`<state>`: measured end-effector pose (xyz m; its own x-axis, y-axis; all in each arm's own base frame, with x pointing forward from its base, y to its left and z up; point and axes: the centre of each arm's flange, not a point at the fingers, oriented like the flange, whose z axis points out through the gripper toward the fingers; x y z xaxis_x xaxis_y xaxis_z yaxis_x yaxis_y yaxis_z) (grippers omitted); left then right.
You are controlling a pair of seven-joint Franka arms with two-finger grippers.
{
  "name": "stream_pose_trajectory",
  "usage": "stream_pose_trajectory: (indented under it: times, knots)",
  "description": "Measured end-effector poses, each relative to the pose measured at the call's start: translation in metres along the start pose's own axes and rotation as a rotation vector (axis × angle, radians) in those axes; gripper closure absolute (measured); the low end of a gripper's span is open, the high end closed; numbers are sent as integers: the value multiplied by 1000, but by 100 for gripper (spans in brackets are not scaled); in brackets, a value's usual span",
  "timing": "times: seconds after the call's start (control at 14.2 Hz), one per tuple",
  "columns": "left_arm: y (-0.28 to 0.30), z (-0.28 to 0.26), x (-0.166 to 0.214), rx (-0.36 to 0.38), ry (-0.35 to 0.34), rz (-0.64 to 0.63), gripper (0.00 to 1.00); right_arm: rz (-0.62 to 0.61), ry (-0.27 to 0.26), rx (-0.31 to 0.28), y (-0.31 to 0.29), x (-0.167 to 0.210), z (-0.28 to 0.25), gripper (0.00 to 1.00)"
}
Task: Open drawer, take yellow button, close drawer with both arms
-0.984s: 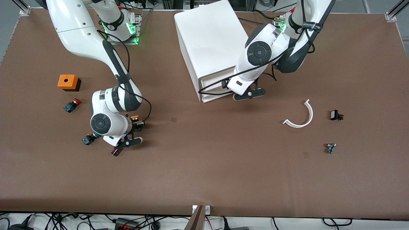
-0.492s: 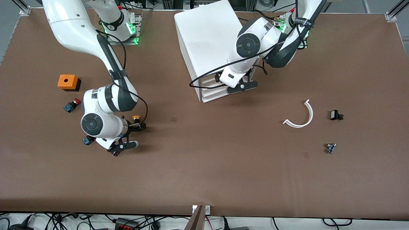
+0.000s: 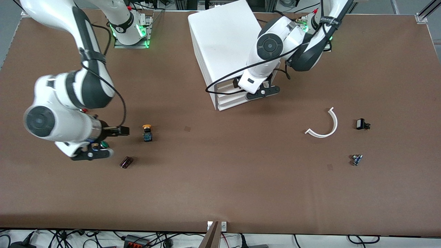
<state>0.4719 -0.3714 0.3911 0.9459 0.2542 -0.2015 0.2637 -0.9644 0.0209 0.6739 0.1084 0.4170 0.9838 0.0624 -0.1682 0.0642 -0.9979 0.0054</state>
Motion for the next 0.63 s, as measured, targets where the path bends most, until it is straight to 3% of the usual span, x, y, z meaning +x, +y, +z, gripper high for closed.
stream_pose_trajectory:
  times: [0.28, 0.49, 0.63]
  knots:
    - [-87, -77, 90, -40, 70, 92, 0, 32, 69, -24, 29, -27, -69, 0]
    - [-133, -130, 123, 77, 151, 241, 0, 78, 133, -28, 58, -39, -107, 0]
    - [-157, -163, 137, 115, 186, 348, 0, 113, 155, -36, 79, -41, -118, 0]
